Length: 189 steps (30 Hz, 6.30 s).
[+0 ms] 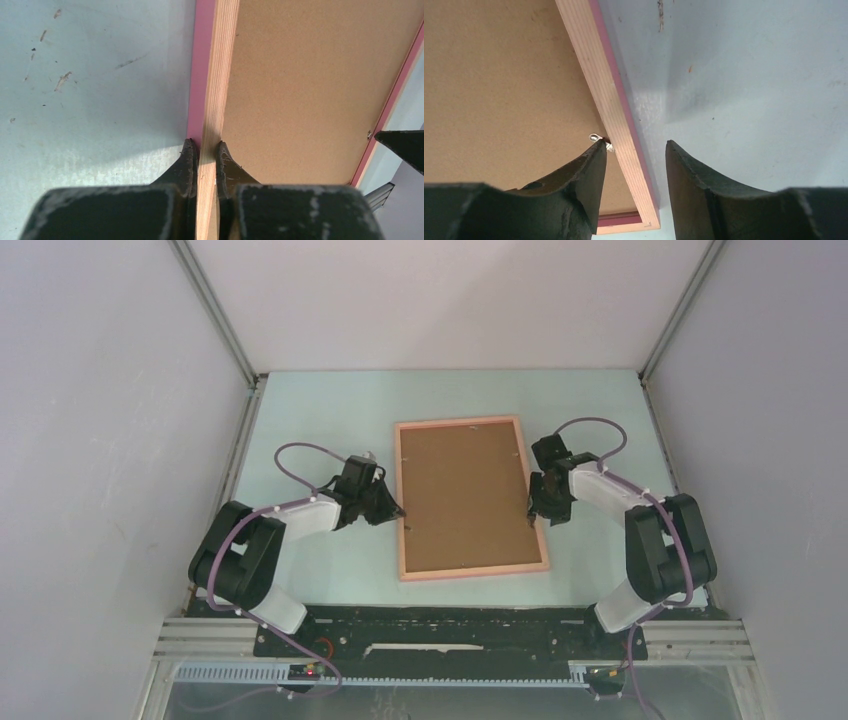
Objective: Put the photo into the frame
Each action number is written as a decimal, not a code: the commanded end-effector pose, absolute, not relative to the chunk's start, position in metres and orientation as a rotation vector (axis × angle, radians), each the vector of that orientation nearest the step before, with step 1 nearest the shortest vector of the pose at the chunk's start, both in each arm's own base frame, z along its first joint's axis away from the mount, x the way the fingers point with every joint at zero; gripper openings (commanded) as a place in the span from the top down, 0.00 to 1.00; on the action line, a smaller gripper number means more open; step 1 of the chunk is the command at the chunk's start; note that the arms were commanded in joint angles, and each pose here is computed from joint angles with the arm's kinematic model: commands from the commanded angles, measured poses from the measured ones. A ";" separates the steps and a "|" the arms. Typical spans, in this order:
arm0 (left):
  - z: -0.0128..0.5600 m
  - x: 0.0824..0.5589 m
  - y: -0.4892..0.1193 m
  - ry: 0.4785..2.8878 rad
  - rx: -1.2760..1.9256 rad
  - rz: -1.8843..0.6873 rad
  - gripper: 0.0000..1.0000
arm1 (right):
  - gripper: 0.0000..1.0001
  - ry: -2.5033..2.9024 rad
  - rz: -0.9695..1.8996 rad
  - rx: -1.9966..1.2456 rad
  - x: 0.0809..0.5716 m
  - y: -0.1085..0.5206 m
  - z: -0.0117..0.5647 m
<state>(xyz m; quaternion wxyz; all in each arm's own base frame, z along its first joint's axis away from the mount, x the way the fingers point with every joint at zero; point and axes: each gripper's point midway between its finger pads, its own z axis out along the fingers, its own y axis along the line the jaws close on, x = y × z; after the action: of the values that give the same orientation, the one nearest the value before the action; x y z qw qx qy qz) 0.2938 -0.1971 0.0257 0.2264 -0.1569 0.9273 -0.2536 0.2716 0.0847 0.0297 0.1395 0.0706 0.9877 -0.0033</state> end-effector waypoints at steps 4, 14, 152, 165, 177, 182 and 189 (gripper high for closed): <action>0.009 0.275 -0.181 2.634 -0.474 -0.620 1.00 | 0.47 2.853 0.027 0.127 0.278 0.098 0.020; 0.009 0.275 -0.181 2.633 -0.477 -0.617 1.00 | 0.62 2.864 -0.028 0.101 0.276 0.097 0.012; 0.044 0.290 -0.207 2.634 -0.080 -0.452 0.60 | 0.83 2.842 -0.047 -0.074 0.297 0.102 0.015; 0.043 0.288 -0.205 2.635 -0.081 -0.445 0.61 | 0.64 2.829 0.079 -0.083 0.289 0.114 0.037; 0.036 0.285 -0.208 2.660 -0.146 -0.529 0.61 | 0.38 2.772 0.455 0.236 0.270 0.111 0.053; 0.031 0.276 -0.216 2.674 -0.180 -0.619 0.61 | 0.38 2.776 0.518 0.271 0.285 0.123 0.041; 0.026 0.268 -0.221 2.690 -0.221 -0.698 0.66 | 0.46 2.797 0.554 0.246 0.308 0.139 0.032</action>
<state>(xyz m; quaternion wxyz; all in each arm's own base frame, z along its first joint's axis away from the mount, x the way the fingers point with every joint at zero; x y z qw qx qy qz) 0.2804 -0.1990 0.0223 0.2001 -0.0771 0.9590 -0.1851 0.2762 0.1122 0.0184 0.1047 0.0931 0.9798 0.1428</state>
